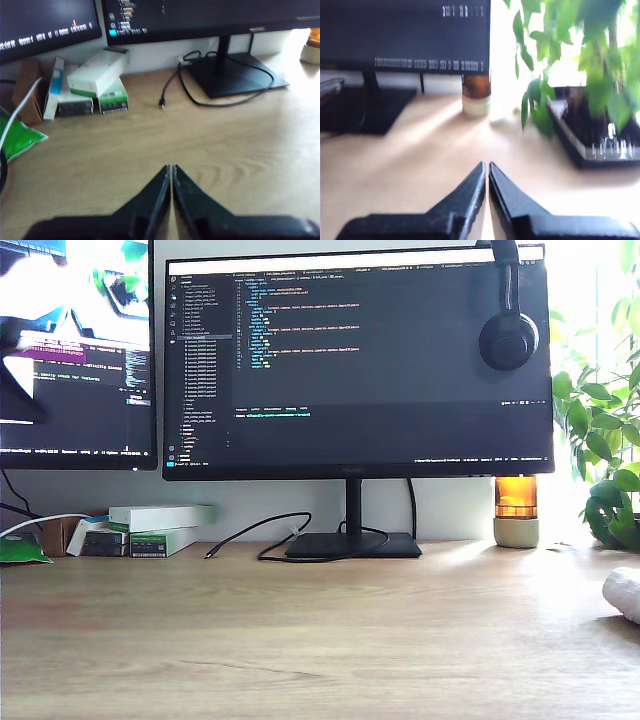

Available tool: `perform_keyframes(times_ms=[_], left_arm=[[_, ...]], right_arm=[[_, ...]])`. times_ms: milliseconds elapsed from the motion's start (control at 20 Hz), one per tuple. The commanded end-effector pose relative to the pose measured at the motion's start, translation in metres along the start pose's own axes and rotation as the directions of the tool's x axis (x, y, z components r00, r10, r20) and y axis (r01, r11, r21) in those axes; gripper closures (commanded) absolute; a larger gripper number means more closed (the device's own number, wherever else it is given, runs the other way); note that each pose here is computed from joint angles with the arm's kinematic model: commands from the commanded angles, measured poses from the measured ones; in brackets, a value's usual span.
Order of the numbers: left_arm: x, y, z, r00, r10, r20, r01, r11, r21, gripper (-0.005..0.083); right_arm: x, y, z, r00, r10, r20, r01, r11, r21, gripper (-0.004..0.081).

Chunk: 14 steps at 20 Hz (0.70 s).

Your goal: Fold the tea towel to a neat square and place it to the right

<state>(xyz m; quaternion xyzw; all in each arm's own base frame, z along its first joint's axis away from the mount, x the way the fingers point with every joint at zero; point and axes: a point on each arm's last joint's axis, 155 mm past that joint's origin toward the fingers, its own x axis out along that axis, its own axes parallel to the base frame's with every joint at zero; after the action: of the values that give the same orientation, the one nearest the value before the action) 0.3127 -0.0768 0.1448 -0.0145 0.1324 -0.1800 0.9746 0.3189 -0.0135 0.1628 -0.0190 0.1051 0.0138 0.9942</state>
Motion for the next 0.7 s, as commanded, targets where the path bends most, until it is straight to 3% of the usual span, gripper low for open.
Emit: perform_keyframes(times_ms=[0,200,400,650], left_arm=[[-0.009,-0.003,-0.004,1.0,-0.001,0.028,0.001,1.0,-0.002,0.0797],[-0.026,-0.008,-0.019,0.998,-0.003,0.066,0.005,1.0,-0.021,0.0797],[-0.041,-0.014,-0.02,0.996,-0.011,0.089,0.013,1.0,-0.024,0.0797],[-0.055,-0.018,-0.032,0.999,-0.009,0.053,0.011,0.999,-0.035,0.0797]], right_arm=[[-0.008,0.007,-0.008,0.999,0.017,0.027,-0.018,1.0,0.012,0.0781],[-0.023,0.02,-0.024,0.998,0.047,0.034,-0.047,0.999,-0.001,0.0781],[-0.036,0.028,-0.025,0.996,0.072,0.045,-0.071,0.997,-0.014,0.0781],[-0.048,0.029,-0.038,0.998,0.062,0.001,-0.062,0.998,-0.007,0.0781]])
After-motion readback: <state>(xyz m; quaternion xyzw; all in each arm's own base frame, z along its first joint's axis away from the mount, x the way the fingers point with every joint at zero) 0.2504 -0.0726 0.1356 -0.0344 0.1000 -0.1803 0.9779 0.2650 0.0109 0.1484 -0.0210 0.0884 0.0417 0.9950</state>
